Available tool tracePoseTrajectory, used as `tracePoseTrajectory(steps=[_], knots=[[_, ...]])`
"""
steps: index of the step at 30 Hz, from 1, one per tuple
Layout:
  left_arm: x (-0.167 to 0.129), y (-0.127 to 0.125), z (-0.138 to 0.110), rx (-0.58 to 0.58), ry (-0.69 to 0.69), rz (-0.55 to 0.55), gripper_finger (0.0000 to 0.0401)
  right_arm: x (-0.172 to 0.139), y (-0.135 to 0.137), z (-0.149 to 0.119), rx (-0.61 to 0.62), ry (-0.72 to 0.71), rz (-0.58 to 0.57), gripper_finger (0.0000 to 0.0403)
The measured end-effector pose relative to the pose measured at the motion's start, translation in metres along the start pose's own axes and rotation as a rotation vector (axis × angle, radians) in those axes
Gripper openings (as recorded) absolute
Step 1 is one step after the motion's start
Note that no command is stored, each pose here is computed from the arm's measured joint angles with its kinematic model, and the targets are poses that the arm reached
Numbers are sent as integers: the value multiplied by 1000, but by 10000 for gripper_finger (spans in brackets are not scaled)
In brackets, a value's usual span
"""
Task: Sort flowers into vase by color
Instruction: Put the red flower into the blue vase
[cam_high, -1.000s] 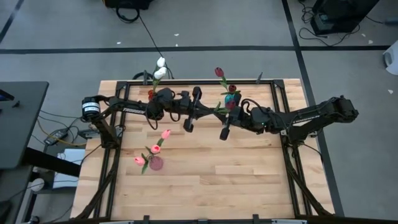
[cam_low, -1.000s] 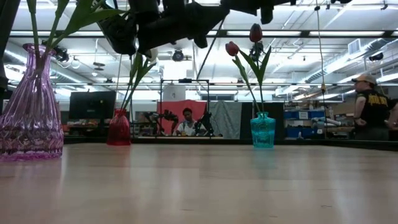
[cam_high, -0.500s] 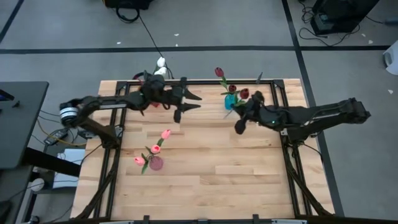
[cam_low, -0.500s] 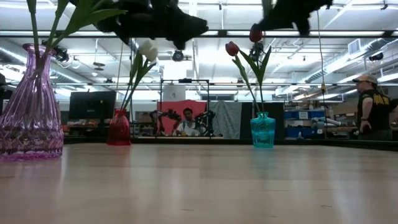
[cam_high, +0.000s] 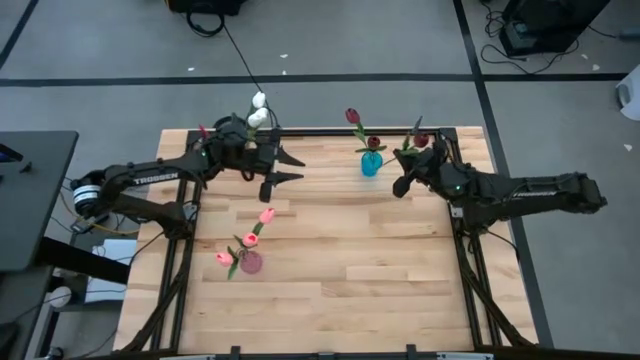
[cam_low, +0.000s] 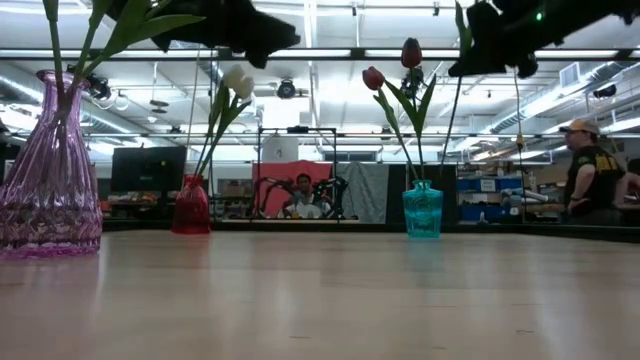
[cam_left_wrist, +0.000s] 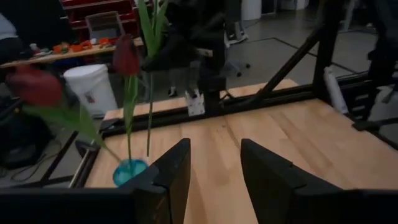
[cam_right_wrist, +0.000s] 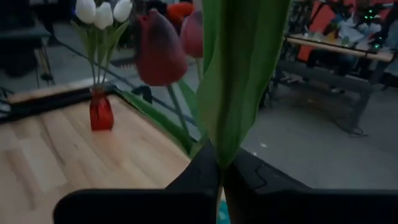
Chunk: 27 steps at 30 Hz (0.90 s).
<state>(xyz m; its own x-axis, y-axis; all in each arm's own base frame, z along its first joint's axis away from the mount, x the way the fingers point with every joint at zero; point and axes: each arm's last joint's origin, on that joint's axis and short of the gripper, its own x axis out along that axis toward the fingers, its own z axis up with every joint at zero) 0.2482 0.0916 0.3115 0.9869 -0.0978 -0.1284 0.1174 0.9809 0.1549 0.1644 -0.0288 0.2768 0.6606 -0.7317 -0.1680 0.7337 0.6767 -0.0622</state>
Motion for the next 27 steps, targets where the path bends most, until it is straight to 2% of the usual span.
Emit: tracePoseTrajectory(steps=[4, 7, 13, 18, 27], knots=[[-7, -5, -10, -2, -25, 56, 132, 9, -13, -9, 29, -61, 38, 20], [-16, -8, -10, 13, -42, 105, 114, 14, -21, -11, 37, -73, 46, 20], [-34, -15, 2, 51, -92, 129, 87, 21, -30, -9, 45, -83, 75, 20], [-47, -22, 5, 60, -118, 134, 82, 23, -34, -9, 47, -89, 75, 20], [-53, -30, -14, 20, -114, 135, 82, 26, -42, -5, 64, -120, 97, 20]])
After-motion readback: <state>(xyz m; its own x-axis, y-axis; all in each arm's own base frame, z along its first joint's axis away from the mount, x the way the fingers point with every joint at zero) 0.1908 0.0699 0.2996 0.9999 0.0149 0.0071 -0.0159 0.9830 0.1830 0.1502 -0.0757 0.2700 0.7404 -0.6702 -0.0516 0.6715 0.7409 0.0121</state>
